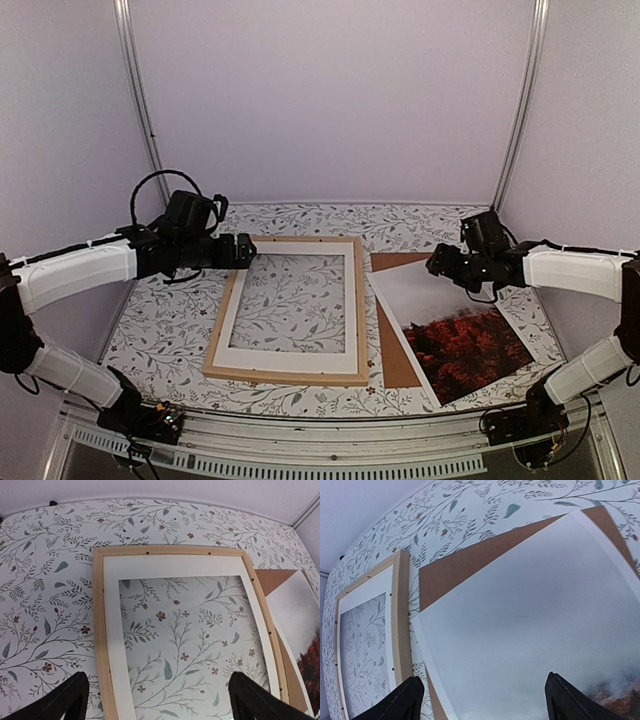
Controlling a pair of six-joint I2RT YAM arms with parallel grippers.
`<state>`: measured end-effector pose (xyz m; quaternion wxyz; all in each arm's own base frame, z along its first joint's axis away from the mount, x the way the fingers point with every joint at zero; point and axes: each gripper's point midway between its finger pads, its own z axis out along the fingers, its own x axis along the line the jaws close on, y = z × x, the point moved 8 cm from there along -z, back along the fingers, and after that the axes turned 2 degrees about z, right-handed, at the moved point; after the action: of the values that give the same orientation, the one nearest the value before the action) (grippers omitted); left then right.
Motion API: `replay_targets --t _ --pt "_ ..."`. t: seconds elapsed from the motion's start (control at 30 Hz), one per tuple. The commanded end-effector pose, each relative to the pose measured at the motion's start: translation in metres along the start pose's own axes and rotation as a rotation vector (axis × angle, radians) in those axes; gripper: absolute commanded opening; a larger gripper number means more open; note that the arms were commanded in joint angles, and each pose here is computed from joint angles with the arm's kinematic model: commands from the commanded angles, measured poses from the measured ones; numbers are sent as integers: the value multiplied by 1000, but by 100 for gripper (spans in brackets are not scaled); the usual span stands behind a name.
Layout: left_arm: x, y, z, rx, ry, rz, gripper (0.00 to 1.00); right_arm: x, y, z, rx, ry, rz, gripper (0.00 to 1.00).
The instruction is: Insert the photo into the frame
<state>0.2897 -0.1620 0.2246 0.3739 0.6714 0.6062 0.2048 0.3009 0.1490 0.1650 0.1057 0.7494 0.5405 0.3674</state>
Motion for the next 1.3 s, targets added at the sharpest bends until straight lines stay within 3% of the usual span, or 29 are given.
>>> replay_targets --t 0.0,0.3,0.53,0.9,1.27 --pt "-44 0 -2 -2 -118 42 100 -51 10 -17 28 -111 -50 89" --pt "-129 -16 18 65 -232 143 100 -137 42 -26 23 -281 58 90" --pt "-203 -41 36 136 -346 218 99 -176 37 -6 84 -284 149 89" --pt "-292 -87 65 258 -483 311 98 -191 23 -8 91 -303 174 89" --pt "-320 -130 99 380 -506 365 97 -188 25 -12 88 -264 183 89"
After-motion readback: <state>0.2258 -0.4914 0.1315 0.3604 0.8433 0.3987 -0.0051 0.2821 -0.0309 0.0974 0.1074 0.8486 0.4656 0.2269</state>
